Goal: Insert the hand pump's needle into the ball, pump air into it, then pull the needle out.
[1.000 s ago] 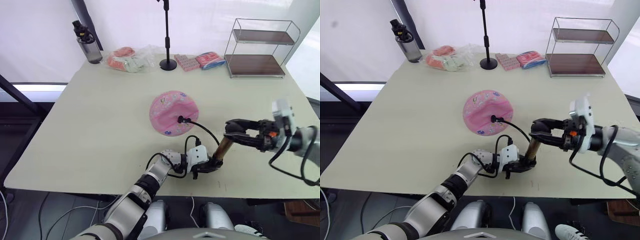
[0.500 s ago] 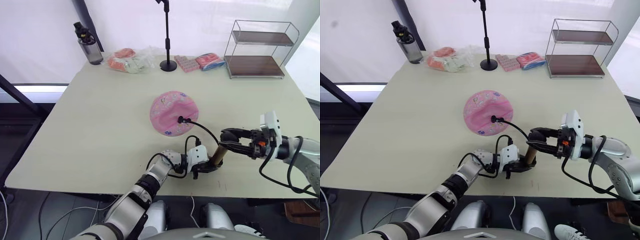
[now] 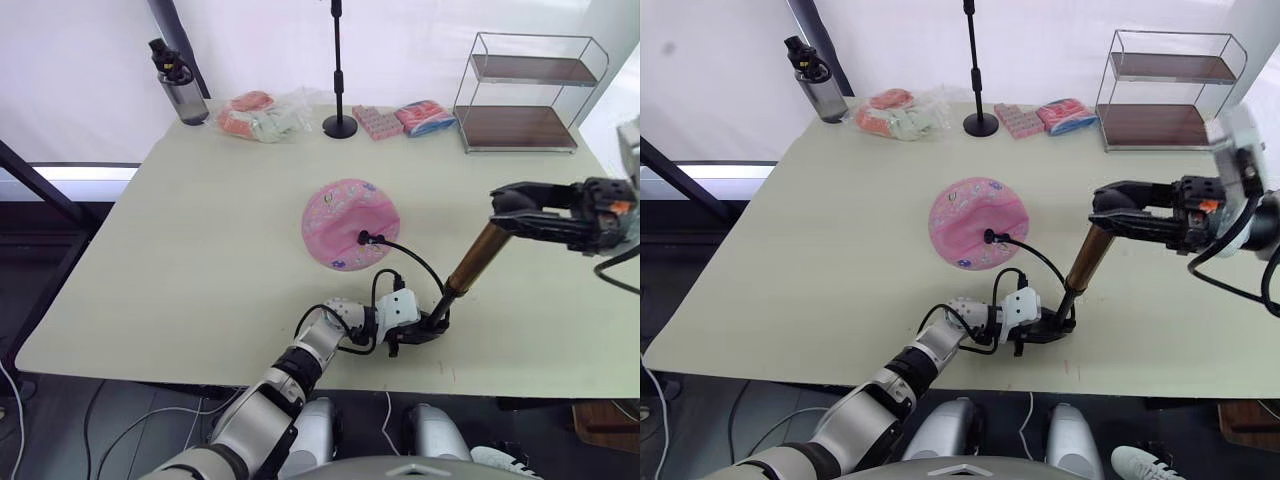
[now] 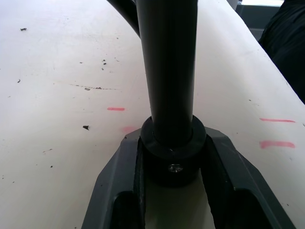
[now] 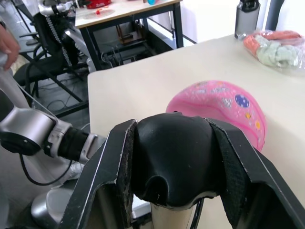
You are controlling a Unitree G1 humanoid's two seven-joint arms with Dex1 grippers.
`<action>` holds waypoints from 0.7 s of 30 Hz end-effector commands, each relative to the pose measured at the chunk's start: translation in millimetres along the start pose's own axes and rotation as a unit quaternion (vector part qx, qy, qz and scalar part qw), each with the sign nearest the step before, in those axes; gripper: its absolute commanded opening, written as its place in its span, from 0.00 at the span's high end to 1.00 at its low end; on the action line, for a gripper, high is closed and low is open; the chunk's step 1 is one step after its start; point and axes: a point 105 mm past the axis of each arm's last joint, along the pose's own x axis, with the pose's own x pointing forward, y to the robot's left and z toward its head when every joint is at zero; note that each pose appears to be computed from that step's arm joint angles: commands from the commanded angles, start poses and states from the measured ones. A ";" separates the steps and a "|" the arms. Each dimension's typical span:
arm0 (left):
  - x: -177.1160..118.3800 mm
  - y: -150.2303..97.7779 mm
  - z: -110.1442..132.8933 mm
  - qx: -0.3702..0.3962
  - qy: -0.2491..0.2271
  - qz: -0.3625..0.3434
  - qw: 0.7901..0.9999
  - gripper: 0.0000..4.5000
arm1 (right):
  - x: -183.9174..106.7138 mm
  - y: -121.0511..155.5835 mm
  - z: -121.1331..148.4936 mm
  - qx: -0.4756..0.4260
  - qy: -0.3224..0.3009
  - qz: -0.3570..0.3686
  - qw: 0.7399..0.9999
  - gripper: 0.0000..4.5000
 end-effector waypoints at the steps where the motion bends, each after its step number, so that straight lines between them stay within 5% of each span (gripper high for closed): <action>1: -8.9 -21.8 -52.6 -0.060 0.087 -0.016 0.994 0.75 | -16.1 -1.9 34.2 -0.055 -0.035 -0.034 0.997 0.62; 8: -9.2 -21.3 -52.5 -0.061 0.086 -0.013 0.994 0.75 | -15.6 -2.6 34.4 -0.045 -0.026 -0.028 0.998 0.62; 21: -10.5 -21.3 -53.4 -0.020 0.098 -0.019 0.995 0.75 | 9.9 1.9 -55.0 0.035 0.060 -0.014 0.998 0.62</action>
